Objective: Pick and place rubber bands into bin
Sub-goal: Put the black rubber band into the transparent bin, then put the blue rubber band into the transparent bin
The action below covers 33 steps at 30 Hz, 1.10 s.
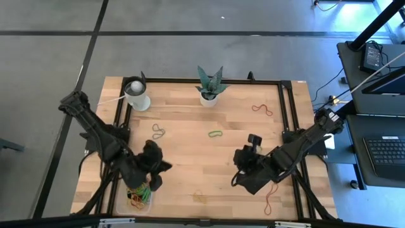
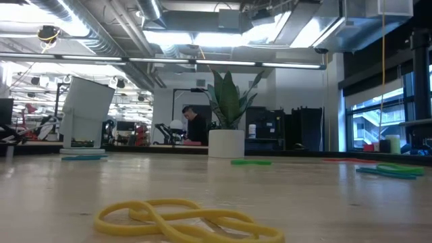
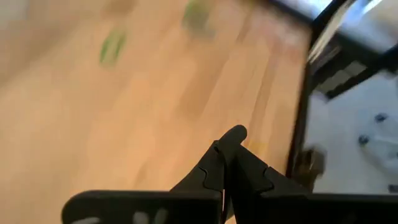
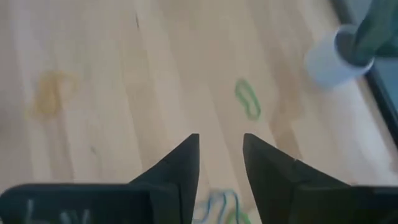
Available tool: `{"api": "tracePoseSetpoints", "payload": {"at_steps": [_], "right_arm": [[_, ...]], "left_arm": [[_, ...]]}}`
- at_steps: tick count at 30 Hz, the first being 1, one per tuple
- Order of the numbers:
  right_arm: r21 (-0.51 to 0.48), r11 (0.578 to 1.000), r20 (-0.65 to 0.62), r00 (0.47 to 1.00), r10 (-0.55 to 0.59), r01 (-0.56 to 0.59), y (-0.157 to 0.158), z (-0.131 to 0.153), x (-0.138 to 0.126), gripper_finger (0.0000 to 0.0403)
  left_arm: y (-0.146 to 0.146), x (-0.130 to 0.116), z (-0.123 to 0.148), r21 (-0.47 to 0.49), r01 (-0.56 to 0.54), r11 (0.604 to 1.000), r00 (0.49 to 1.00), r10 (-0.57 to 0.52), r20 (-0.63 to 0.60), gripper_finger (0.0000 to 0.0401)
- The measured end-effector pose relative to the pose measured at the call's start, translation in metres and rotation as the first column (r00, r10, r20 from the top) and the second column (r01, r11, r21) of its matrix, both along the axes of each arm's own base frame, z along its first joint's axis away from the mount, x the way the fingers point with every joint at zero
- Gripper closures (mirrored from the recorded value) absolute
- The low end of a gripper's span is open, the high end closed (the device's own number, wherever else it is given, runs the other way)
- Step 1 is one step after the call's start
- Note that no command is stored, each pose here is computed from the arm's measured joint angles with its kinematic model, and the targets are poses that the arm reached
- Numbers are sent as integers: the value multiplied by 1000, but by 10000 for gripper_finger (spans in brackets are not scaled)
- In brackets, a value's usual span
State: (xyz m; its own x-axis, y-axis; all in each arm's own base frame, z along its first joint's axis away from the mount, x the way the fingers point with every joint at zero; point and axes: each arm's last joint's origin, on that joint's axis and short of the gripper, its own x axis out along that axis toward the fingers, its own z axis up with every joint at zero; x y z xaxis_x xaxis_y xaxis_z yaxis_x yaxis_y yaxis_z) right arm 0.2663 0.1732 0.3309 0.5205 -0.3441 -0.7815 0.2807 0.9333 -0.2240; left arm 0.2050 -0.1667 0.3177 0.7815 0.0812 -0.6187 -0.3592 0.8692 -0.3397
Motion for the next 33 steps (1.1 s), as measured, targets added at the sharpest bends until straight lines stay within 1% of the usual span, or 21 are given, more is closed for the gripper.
{"api": "tracePoseSetpoints", "payload": {"at_steps": [1, 3, 5, 7, 9, 11, 14, 16, 19, 21, 24, 27, 30, 33], "right_arm": [[-4, 1000, -28, 1000, 2, -2, -1, -8, -1, 278], [25, 1000, -58, 998, 12, -11, -3, -22, -5, 282], [91, 996, -59, 998, 25, -20, -7, -34, -10, 285], [163, 986, -43, 998, 44, -37, -14, -47, -16, 290], [217, 975, -5, 998, 59, -57, -24, -58, -25, 294], [294, 953, 36, 997, 67, -75, -37, -65, -36, 299], [394, 912, 88, 993, 80, -108, -60, -77, -56, 304], [442, 886, 140, 986, 87, -141, -74, -83, -69, 306], [528, 832, 174, 980, 93, -172, -98, -96, -89, 307], [590, 790, 195, 979, 62, -168, -111, -105, -101, 307], [660, 736, 228, 974, -6, -150, -124, -117, -115, 307], [697, 702, 277, 958, -74, -147, -130, -123, -123, 307], [700, 685, 344, 935, -80, -199, -131, -123, -126, 307], [699, 681, 371, 925, -82, -220, -130, -121, -125, 307]], "left_arm": [[-4, -4, -6, -30, -15, 999, 999, 14, -51, 399], [-10, -11, -17, -111, -63, 992, 986, 45, -162, 399], [-17, -21, -25, -190, -125, 974, 955, 67, -289, 399], [-23, -29, -32, -239, -183, 954, 913, 74, -401, 399], [-29, -37, -37, -259, -229, 938, 868, 76, -490, 399], [-32, -44, -41, -259, -264, 929, 823, 77, -562, 399], [-36, -50, -45, -253, -275, 928, 765, 52, -641, 398], [-39, -52, -48, -249, -252, 935, 741, 21, -671, 398], [-45, -50, -54, -249, -171, 953, 722, -51, -690, 397], [-52, -46, -59, -266, -99, 959, 719, -116, -685, 393], [-60, -42, -67, -269, -18, 963, 713, -176, -678, 373], [-65, -38, -75, -266, -18, 964, 700, -178, -691, 339], [-67, -36, -79, -258, -49, 965, 697, -152, -701, 300], [-66, -35, -80, -255, -78, 964, 698, -130, -704, 265]]}}
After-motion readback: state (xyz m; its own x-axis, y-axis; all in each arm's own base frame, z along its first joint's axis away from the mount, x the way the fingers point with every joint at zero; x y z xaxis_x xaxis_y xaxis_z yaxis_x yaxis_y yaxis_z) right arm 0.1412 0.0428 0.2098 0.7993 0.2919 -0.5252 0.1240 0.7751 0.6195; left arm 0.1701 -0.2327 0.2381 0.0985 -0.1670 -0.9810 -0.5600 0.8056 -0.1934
